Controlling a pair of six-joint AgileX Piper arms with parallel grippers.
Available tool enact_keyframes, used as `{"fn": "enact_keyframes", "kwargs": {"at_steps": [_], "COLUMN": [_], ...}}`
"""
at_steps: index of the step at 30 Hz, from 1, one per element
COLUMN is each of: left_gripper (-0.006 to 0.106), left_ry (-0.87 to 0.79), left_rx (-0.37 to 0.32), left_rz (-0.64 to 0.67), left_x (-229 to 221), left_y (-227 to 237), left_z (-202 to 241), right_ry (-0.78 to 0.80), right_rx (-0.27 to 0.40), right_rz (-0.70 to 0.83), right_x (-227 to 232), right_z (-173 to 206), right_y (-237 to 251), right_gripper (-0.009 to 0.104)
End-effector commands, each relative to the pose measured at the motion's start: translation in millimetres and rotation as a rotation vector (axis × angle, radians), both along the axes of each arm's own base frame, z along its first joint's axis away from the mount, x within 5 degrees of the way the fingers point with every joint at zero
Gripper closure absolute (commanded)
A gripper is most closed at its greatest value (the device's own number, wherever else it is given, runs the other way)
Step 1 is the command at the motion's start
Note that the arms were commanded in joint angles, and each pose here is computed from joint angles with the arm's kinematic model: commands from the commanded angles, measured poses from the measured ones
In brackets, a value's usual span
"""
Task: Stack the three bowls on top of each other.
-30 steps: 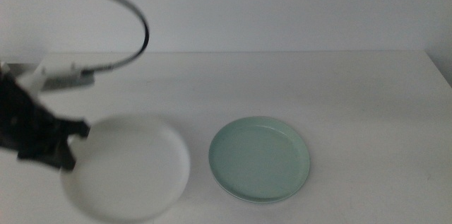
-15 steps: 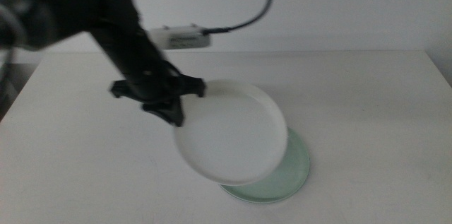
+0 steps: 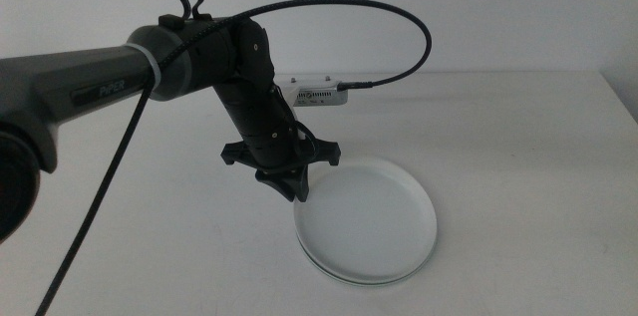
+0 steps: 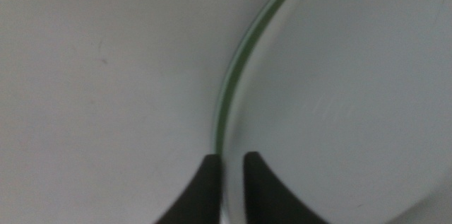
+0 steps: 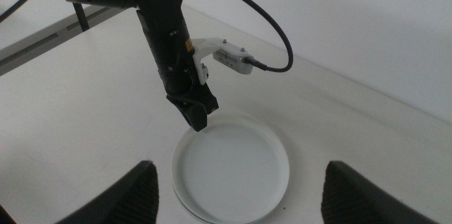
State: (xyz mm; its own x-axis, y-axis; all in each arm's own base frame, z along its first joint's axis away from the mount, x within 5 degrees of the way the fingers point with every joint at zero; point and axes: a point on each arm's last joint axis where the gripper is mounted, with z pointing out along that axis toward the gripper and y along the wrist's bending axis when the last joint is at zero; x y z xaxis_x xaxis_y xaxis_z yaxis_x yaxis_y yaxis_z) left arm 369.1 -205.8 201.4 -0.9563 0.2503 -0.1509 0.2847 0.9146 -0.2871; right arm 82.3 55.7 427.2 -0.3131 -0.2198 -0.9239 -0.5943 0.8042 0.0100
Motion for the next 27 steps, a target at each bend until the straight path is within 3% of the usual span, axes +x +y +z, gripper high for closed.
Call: {"fn": "enact_keyframes", "kwargs": {"at_steps": [1,7,14,22,27], "left_gripper": [0.075,0.01,0.01,0.01,0.01], "left_ry": [-0.083,-0.091,-0.16,-0.416,-0.622], "left_rx": [-0.071,-0.047,-0.061,0.073,0.077], "left_rz": [0.008,-0.035,0.028,0.169,0.208], "left_x": [-1,-2,-13,-58,-89], "left_y": [-3,5,46,98,117], "left_z": [34,49,111,195,240], "right_ry": [-0.082,-0.082,-0.082,-0.082,-0.082], "right_rx": [0.047,0.047,0.047,0.047,0.047], "right_rz": [-0.018,-0.018,-0.018,-0.018,-0.018], "right_x": [1,1,1,1,1], "right_z": [13,13,13,13,13], "right_y": [-1,-1,-1,-1,-1], "right_gripper": [0.035,0.035,0.035,0.035,0.035]}}
